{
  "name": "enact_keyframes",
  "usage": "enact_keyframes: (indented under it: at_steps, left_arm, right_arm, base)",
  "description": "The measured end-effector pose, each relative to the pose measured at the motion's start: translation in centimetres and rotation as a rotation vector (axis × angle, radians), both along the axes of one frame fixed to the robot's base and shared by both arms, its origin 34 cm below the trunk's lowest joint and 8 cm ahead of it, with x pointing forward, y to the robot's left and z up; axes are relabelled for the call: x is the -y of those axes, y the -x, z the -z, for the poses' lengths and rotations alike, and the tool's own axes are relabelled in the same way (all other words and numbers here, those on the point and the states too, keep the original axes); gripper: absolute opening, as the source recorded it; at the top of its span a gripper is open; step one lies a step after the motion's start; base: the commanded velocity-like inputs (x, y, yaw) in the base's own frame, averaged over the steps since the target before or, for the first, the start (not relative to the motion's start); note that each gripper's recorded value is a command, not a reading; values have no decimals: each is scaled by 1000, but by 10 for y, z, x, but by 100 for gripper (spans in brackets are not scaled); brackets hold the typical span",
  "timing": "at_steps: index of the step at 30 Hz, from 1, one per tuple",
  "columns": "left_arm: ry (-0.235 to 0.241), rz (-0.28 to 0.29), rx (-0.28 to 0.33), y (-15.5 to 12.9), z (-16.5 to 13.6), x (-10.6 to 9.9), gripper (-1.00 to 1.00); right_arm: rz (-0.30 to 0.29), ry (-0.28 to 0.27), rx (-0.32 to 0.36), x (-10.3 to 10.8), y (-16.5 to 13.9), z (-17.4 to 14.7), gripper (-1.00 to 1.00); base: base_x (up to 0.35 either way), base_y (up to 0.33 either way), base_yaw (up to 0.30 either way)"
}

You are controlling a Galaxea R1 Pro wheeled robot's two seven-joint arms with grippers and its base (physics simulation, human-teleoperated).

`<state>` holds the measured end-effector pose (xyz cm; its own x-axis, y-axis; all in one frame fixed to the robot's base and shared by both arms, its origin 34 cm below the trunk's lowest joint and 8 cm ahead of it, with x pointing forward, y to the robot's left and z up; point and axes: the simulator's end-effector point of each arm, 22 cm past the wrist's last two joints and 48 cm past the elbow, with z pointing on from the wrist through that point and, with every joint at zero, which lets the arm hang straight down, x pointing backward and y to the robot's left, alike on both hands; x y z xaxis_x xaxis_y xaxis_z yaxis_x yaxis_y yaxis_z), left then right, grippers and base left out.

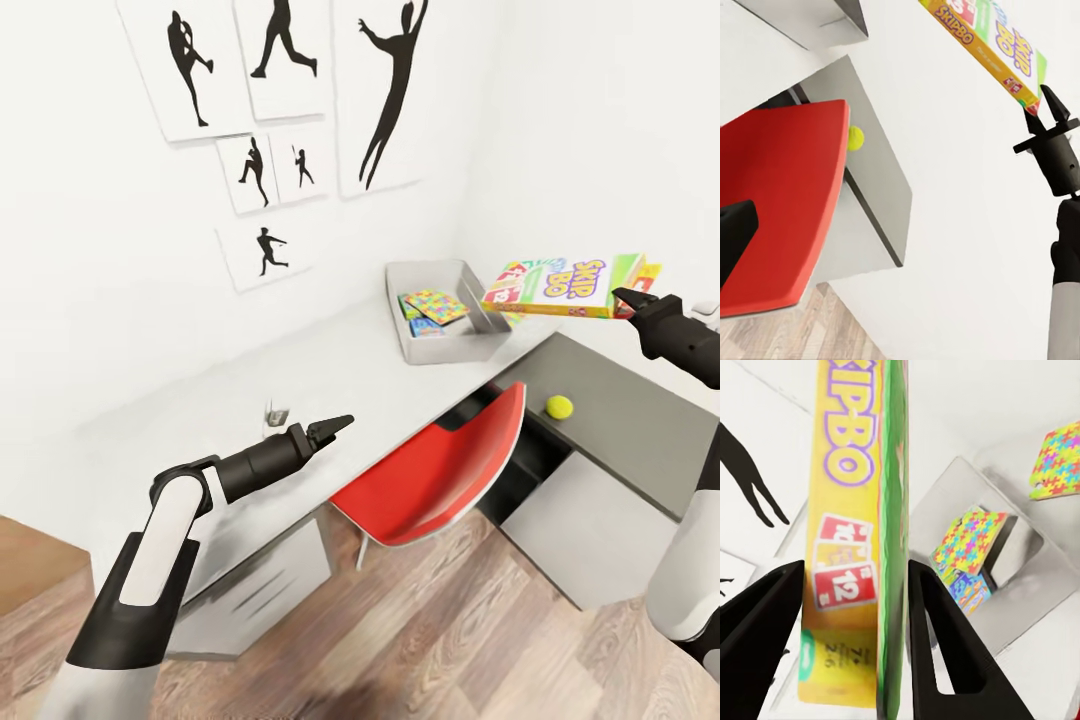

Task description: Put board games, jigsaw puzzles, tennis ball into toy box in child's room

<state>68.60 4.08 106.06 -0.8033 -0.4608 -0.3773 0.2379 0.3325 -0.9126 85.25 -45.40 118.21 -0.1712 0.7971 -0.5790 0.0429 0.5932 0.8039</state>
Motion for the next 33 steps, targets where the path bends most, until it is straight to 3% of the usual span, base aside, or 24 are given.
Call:
enact_keyframes:
  at_steps: [8, 22, 28, 33]
  left_arm:
    - [1, 1, 4, 0, -2, 0, 100]
    - [2, 2, 6, 0, -3, 0, 100]
    - [1, 1, 5, 0, -3, 0, 100]
    - [3, 3, 5, 1, -3, 1, 100]
  right_arm:
    - [3, 2, 0, 1, 0, -2, -100]
    - [17, 2, 10, 3, -1, -5, -100]
    - [80, -14, 21, 5, -9, -1, -100]
    - [213, -4, -48, 9, -25, 23, -100]
  base:
    - [0, -170, 259]
    - [0, -23, 242]
    - [0, -2, 57]
    - [0, 0, 14]
